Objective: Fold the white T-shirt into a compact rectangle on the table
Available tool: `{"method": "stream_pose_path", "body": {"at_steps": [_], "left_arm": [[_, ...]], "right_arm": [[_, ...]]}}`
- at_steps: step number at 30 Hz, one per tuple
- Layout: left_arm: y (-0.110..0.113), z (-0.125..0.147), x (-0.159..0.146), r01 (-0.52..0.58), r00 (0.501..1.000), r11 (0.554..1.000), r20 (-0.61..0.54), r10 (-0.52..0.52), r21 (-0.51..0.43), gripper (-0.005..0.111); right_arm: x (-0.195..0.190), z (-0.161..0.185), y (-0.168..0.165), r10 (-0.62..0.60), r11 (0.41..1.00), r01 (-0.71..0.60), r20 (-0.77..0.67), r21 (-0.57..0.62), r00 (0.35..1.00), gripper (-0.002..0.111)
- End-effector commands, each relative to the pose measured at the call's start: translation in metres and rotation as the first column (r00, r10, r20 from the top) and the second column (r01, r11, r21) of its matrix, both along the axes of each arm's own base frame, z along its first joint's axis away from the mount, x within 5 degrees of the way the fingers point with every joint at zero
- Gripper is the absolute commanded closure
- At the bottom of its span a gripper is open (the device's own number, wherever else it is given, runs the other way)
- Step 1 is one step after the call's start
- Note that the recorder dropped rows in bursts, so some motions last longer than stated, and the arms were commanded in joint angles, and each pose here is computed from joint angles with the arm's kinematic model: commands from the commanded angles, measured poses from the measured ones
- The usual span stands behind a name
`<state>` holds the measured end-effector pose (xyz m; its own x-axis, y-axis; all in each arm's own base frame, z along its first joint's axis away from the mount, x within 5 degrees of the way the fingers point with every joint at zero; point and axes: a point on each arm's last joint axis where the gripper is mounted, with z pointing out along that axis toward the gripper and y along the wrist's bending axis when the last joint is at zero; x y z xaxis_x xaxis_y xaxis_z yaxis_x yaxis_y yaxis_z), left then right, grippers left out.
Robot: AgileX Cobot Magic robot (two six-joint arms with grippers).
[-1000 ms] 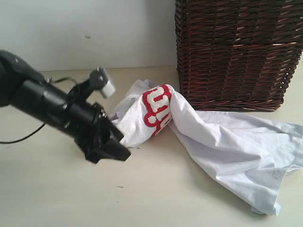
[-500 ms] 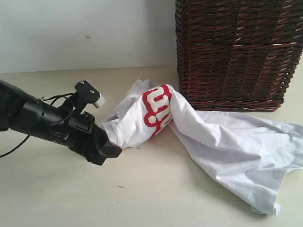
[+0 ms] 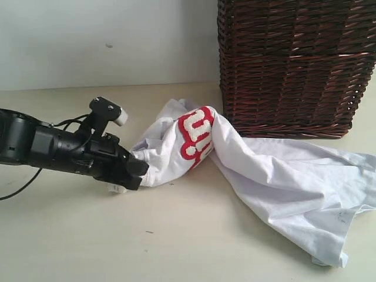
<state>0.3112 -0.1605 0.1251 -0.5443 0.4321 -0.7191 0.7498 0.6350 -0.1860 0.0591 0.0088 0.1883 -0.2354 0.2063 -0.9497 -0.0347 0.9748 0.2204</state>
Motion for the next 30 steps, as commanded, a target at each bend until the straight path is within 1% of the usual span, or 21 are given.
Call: {"method": "stream_pose_path", "body": {"at_steps": [1, 3, 7, 9, 10, 12, 13, 15, 16, 17, 19, 22, 26, 27, 29, 30], "left_arm": [[0.011, 0.035, 0.006, -0.079, 0.996, 0.99, 0.024, 0.083, -0.116, 0.107], [0.02, 0.061, 0.009, -0.107, 0.993, 0.972, 0.023, 0.115, -0.207, 0.107], [0.042, 0.106, 0.021, -0.147, 0.988, 0.94, 0.009, 0.157, -0.307, 0.107], [0.054, 0.122, 0.028, -0.171, 0.985, 0.932, -0.03, 0.17, -0.319, 0.107], [0.059, 0.126, 0.03, -0.18, 0.984, 0.932, -0.058, 0.17, -0.313, 0.107], [0.067, 0.126, 0.034, -0.19, 0.978, 0.945, -0.137, 0.158, -0.265, 0.107], [0.07, 0.123, 0.034, -0.18, 0.974, 0.958, -0.174, 0.142, -0.225, 0.107], [0.07, 0.114, 0.029, -0.106, 0.966, 0.982, -0.25, 0.064, -0.159, 0.107], [0.071, 0.112, 0.026, -0.066, 0.959, 0.986, -0.282, 0.019, -0.156, 0.107], [0.069, 0.11, 0.02, -0.016, 0.944, 0.984, -0.327, -0.045, -0.18, 0.107], [0.067, 0.115, 0.01, 0.056, 0.909, 0.963, -0.386, -0.157, -0.262, 0.107], [0.068, 0.125, 0.013, 0.005, 0.921, 0.942, -0.364, -0.135, -0.336, 0.107], [0.073, 0.146, 0.023, -0.026, 0.95, 0.906, -0.293, -0.109, -0.423, 0.107], [0.073, 0.149, 0.027, -0.043, 0.959, 0.903, -0.272, -0.083, -0.427, 0.107], [0.08, 0.15, 0.048, -0.17, 0.976, 0.915, -0.19, 0.106, -0.367, 0.107], [0.085, 0.15, 0.058, -0.231, 0.97, 0.911, -0.15, 0.19, -0.341, 0.107]], "right_arm": [[0.0, -0.002, 0.0, 0.002, 1.0, -0.002, -0.008, 0.001, 1.0, 0.085], [0.0, -0.002, 0.0, 0.002, 1.0, -0.002, -0.008, 0.001, 1.0, 0.085], [0.0, -0.002, 0.0, 0.002, 1.0, -0.002, -0.008, 0.001, 1.0, 0.085], [0.0, -0.002, 0.0, 0.002, 1.0, -0.002, -0.008, 0.001, 1.0, 0.085], [0.0, -0.002, 0.0, 0.002, 1.0, -0.002, -0.008, 0.001, 1.0, 0.085], [0.0, -0.002, 0.0, 0.002, 1.0, -0.002, -0.008, 0.001, 1.0, 0.085], [0.0, -0.002, 0.0, 0.002, 1.0, -0.002, -0.008, 0.001, 1.0, 0.085], [0.0, -0.002, 0.0, 0.002, 1.0, -0.002, -0.008, 0.001, 1.0, 0.085], [0.0, -0.002, 0.0, 0.002, 1.0, -0.002, -0.008, 0.001, 1.0, 0.085], [0.0, -0.002, 0.0, 0.002, 1.0, -0.002, -0.008, 0.001, 1.0, 0.085], [0.0, -0.002, 0.0, 0.002, 1.0, -0.002, -0.008, 0.001, 1.0, 0.085], [0.0, -0.002, 0.0, 0.002, 1.0, -0.002, -0.008, 0.001, 1.0, 0.085], [0.0, -0.002, 0.0, 0.002, 1.0, -0.002, -0.008, 0.001, 1.0, 0.085], [0.0, -0.002, 0.0, 0.002, 1.0, -0.002, -0.008, 0.001, 1.0, 0.085], [0.0, -0.002, 0.0, 0.002, 1.0, -0.002, -0.008, 0.001, 1.0, 0.085], [0.0, -0.002, 0.0, 0.002, 1.0, -0.002, -0.008, 0.001, 1.0, 0.085]]}}
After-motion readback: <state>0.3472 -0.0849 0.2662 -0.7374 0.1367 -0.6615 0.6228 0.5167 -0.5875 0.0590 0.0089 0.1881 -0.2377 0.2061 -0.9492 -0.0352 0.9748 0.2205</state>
